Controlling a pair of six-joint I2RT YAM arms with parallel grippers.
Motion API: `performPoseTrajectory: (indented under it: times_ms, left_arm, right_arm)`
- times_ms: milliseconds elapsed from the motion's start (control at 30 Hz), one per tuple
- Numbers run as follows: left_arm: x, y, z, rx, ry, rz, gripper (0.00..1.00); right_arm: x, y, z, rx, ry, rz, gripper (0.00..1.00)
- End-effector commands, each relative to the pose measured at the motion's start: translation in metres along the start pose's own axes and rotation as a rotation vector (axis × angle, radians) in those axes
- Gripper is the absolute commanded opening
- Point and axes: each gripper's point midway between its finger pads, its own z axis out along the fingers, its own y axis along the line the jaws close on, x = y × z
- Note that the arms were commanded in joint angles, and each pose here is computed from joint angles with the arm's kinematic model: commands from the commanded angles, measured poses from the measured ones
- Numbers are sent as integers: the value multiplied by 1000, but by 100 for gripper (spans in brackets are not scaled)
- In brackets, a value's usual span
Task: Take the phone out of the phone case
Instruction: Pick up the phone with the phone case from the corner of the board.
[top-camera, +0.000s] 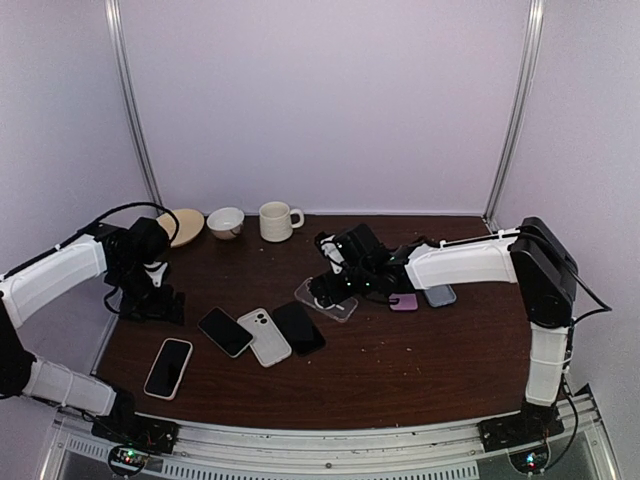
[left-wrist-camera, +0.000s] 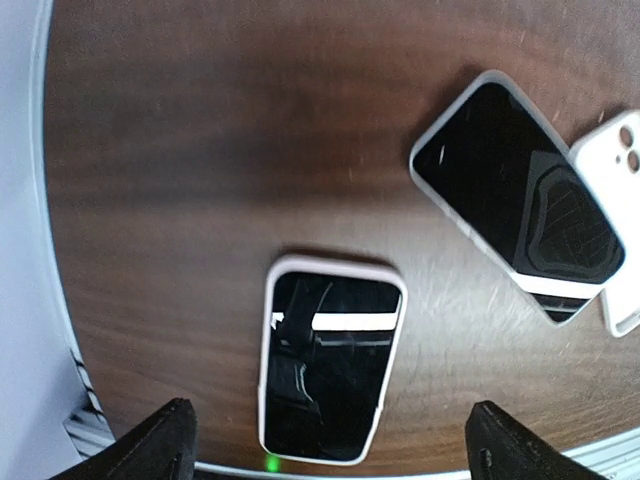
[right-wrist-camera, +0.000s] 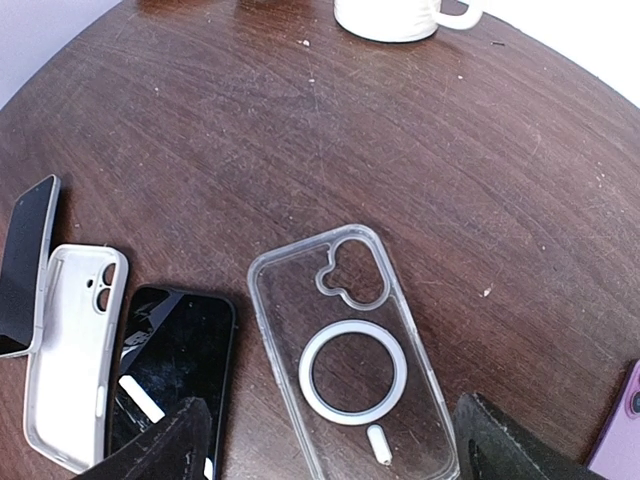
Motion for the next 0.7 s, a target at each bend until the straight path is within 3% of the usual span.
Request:
performPoseTrajectory:
  times_ms: [0,200,400,667]
  left_arm:
    - [38,-3,8,-46,69,-109,98]
    - [62,-1,20,-168,74,-85,98]
    - [64,13,25,-289,48,-119,98]
    - [70,-9,65,-157,79,-79,97]
  right_arm:
    - [-5,3,-9,9,-4,-39,89]
    - [4,58,-17,-80,14,-151,90]
    - [14,77,-17,-110,23,-131,90]
    - [22,88,-16,-124,34,-134,90]
